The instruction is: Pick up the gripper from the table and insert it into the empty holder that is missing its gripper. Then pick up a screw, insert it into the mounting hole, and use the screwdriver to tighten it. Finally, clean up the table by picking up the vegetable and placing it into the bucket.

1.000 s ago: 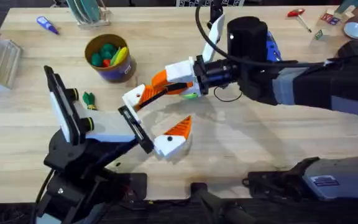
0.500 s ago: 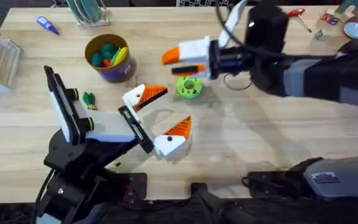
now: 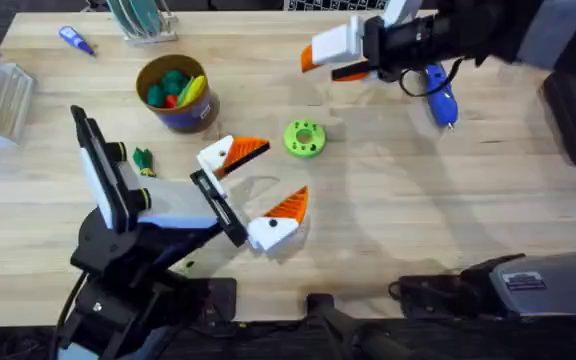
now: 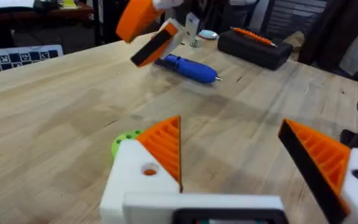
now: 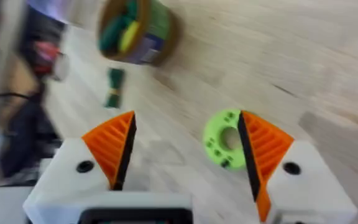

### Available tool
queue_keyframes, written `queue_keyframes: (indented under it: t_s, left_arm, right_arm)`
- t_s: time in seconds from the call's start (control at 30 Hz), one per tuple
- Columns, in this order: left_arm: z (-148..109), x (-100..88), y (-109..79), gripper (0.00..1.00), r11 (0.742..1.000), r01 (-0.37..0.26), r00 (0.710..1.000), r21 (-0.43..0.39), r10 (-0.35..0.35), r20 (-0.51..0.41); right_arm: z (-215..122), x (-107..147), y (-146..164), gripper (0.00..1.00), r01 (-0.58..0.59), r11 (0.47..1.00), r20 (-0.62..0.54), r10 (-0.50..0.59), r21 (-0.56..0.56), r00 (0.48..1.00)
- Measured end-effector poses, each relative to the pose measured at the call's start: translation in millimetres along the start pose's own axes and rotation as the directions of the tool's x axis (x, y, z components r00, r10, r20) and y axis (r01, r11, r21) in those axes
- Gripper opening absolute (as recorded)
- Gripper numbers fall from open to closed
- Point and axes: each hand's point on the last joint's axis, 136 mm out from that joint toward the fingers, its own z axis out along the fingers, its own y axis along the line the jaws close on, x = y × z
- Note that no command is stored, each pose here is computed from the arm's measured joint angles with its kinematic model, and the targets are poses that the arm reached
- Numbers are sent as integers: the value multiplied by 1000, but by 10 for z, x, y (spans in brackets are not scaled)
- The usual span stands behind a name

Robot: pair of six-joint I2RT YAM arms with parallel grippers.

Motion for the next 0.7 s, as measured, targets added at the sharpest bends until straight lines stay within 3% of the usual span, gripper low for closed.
queue_keyframes:
  t_s: [0.2, 0.5, 0.7]
  left_arm:
    - [0, 0, -3, 985, 1000, 0, 1000, 1, 0, 0]
    - [0, 0, -3, 986, 1000, 0, 1000, 2, 0, 0]
    - [0, 0, -3, 985, 1000, 0, 1000, 2, 0, 0]
  right_arm:
    - [29, 386, -144, 931, 144, 959, -185, -100, 244, 978]
    - [328, 747, -207, 921, 308, 892, -354, -186, 330, 916]
    - [426, 927, -335, 686, 339, 869, -432, -166, 360, 886]
